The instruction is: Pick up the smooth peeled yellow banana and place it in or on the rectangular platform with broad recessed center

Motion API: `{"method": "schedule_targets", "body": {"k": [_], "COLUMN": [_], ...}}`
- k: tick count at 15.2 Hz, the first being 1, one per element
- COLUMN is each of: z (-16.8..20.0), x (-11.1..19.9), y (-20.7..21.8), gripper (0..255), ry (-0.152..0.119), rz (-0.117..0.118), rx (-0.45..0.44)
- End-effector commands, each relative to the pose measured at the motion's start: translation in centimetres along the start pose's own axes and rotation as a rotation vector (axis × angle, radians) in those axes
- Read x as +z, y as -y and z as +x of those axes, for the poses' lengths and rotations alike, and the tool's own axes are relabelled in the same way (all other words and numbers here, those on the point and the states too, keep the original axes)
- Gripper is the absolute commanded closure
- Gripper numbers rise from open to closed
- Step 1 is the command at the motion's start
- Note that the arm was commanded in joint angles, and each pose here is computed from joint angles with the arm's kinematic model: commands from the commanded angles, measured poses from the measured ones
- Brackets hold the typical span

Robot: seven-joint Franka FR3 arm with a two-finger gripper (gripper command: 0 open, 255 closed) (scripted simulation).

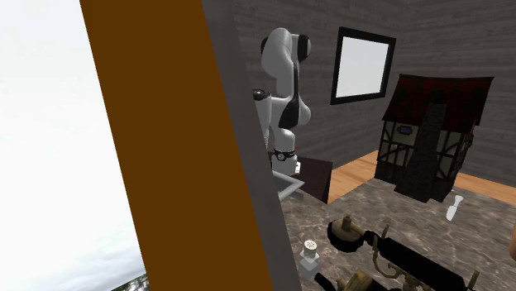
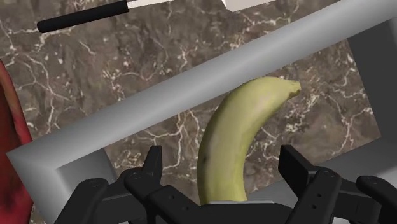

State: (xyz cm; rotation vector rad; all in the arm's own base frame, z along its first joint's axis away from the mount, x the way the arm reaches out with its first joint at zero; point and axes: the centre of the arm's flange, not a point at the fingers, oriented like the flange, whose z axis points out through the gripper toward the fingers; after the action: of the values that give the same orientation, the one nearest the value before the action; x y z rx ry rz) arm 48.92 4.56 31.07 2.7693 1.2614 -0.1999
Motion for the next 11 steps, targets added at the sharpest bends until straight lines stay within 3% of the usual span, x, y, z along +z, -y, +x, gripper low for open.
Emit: {"method": "schedule_targets", "body": {"k": [1,3,11], "z": [0.0,0.0,0.0], "x": [-1.9,-4.3,-4.3], "y": [0.0,0.0,0.0], "gripper": [0,0,0], "ry": [0.001,0.001,0.001], "rz": [0.0,0.0,0.0], "rx": [0.0,0.0,0.0]}}
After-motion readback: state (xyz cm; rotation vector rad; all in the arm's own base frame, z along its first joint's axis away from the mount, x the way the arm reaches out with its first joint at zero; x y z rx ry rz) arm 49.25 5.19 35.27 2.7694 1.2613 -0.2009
